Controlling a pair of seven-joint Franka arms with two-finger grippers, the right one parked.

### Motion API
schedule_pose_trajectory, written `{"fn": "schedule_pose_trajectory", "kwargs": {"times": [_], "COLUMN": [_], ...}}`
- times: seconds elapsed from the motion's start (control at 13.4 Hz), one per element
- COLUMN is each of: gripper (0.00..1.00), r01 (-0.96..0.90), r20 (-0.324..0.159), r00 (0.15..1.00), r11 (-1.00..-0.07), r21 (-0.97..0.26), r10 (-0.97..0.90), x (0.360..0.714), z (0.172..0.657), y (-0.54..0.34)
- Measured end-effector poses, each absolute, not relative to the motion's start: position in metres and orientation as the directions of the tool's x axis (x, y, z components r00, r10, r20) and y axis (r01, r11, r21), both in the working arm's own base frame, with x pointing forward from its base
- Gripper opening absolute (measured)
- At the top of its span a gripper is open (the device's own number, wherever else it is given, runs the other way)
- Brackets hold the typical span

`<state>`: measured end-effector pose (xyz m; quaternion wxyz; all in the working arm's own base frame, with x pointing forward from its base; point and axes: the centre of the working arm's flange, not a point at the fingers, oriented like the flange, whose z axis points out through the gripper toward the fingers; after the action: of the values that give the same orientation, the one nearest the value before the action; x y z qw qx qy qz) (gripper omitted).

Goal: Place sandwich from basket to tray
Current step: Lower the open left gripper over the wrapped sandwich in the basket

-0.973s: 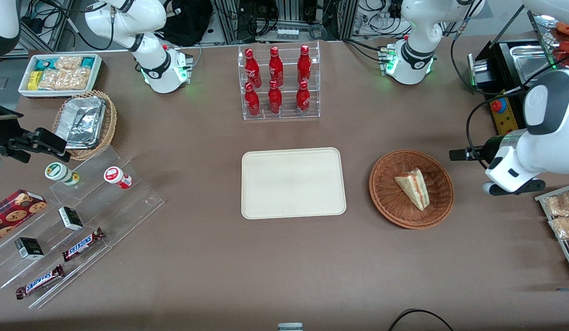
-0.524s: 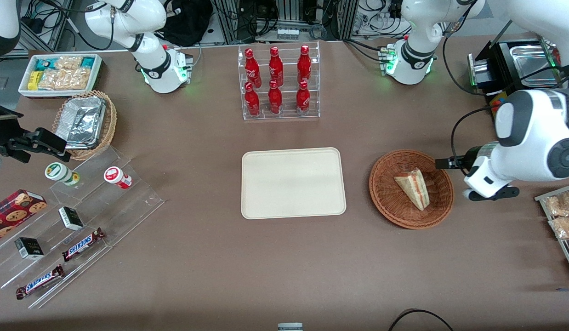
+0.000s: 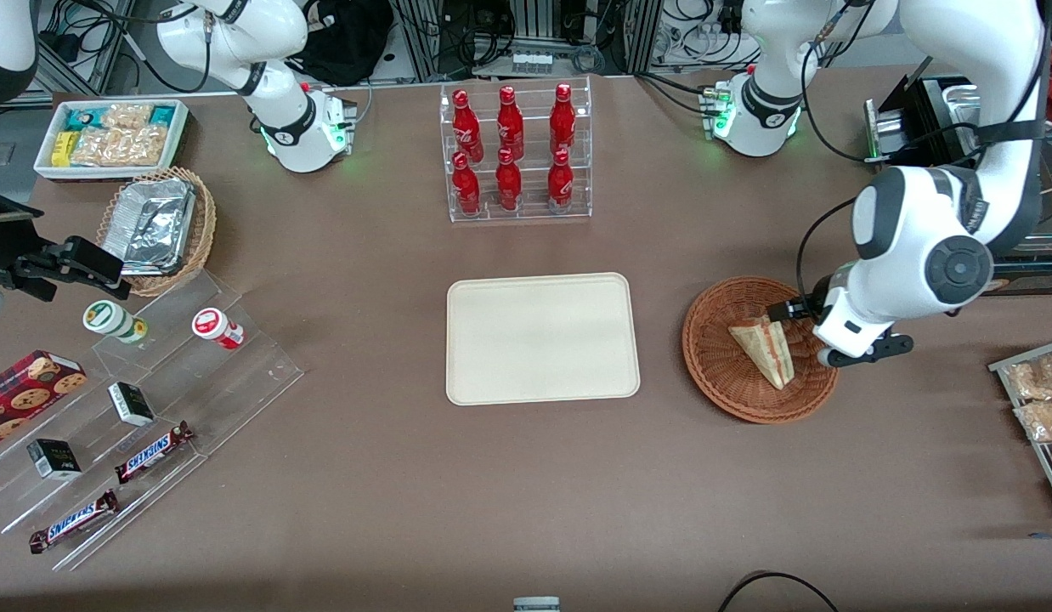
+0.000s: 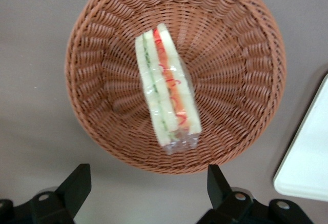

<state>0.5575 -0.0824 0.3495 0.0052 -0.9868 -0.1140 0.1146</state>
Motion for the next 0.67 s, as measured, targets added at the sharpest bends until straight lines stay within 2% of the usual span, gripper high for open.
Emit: {"fn": "schedule_pose_trajectory", "kwargs": {"times": [0.22, 0.67], "gripper": [1.00, 1.00], "r01": [0.309, 0.447], "r20": [-0.156, -0.058], "r00": [0.936, 0.892], "r11": [-0.949, -0.894], "r21": [-0.062, -0.031], "r10": [0.315, 0.448], "x": [0.552, 0.535], "z": [0.334, 0.295], "y": [-0.099, -0.099]}}
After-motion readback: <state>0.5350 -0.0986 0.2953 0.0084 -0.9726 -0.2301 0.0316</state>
